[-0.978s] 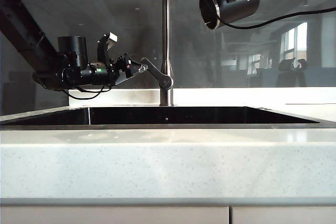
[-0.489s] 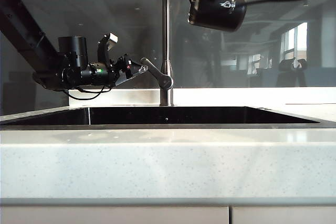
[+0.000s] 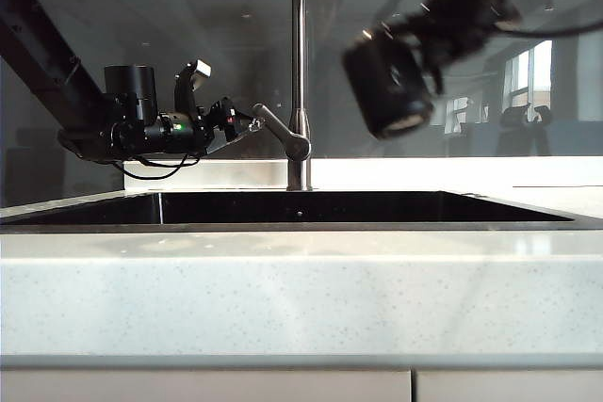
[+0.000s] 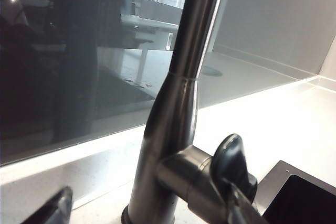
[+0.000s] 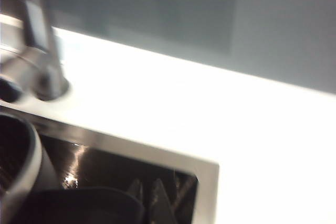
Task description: Pick up the mug next to the sink, go to the faucet to get some water, pour the water into the sink, and finally put the mug back to its place.
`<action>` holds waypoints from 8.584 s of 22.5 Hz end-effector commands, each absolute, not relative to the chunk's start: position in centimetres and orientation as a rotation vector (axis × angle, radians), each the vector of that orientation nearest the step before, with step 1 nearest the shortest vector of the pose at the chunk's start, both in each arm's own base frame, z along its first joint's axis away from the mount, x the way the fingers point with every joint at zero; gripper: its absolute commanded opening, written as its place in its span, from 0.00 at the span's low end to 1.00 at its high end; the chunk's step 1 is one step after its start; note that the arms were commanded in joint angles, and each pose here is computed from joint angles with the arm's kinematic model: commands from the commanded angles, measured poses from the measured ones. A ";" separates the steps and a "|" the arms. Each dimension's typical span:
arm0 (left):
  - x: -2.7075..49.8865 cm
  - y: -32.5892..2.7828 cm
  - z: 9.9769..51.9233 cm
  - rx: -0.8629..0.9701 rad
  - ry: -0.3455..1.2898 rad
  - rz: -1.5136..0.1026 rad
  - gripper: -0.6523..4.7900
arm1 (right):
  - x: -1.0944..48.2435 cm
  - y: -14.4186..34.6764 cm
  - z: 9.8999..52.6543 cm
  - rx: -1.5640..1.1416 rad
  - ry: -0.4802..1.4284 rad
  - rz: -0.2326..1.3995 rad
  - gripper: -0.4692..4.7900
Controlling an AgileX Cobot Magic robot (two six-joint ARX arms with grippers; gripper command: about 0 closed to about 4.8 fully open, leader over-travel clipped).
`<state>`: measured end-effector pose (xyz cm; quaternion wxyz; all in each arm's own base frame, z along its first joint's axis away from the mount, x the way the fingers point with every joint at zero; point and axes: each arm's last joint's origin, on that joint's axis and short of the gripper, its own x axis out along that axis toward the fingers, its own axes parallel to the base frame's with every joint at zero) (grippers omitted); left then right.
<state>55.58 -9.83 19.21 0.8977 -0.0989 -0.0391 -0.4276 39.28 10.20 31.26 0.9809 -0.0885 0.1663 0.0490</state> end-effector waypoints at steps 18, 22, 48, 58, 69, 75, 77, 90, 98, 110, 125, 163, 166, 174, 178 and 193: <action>55.6 -9.7 19.6 -0.205 -0.090 -0.878 0.80 | 33.3 -4.5 19.5 0.127 -0.019 -0.207 0.08; 55.6 -9.7 19.6 -0.205 -0.090 -0.879 0.80 | 33.5 -4.7 18.9 0.123 -0.027 -0.211 0.09; 55.6 -9.7 19.5 -0.207 -0.083 -0.877 0.80 | 34.5 -4.7 16.1 0.095 -0.095 -0.153 0.19; 55.6 -9.7 19.5 -0.207 -0.083 -0.878 0.80 | 34.5 -4.7 16.0 0.044 -0.083 -0.157 0.27; 55.6 -9.7 19.5 -0.207 -0.082 -0.877 0.80 | 31.5 -4.4 15.2 0.051 -0.041 -0.203 0.33; 55.6 -9.7 19.5 -0.207 -0.082 -0.877 0.80 | 28.7 -3.8 16.4 0.056 -0.090 -0.194 0.33; 55.6 -9.7 19.5 -0.207 -0.082 -0.877 0.80 | 27.4 -3.6 16.7 0.058 -0.097 -0.188 0.33; 55.6 -9.7 19.5 -0.207 -0.082 -0.877 0.80 | 19.3 -1.5 17.1 0.278 -0.141 0.082 0.08; 55.6 -9.7 19.5 -0.207 -0.082 -0.877 0.80 | 18.2 -1.3 16.3 0.280 -0.100 0.116 0.08; 55.6 -9.7 19.5 -0.207 -0.082 -0.877 0.80 | 18.0 -1.2 16.1 0.281 -0.046 0.121 0.08; 55.6 -9.7 19.5 -0.207 -0.082 -0.877 0.80 | 13.0 -1.0 17.2 0.216 0.104 -0.037 0.08; 55.6 -9.7 19.5 -0.210 -0.075 -0.877 0.80 | 9.7 0.3 17.3 0.053 -0.100 -0.017 0.08; 55.6 -9.7 19.5 -0.210 -0.075 -0.877 0.80 | 9.7 0.3 17.3 0.052 -0.100 -0.015 0.08; 55.6 -9.7 19.5 -0.210 -0.075 -0.877 0.80 | 9.7 0.3 17.3 0.026 -0.097 0.000 0.08; 55.6 -9.7 19.5 -0.210 -0.075 -0.877 0.80 | 9.7 0.3 17.3 0.010 -0.094 -0.001 0.08; 55.6 -9.7 19.5 -0.210 -0.075 -0.877 0.80 | 9.7 0.3 17.2 0.006 -0.088 -0.003 0.08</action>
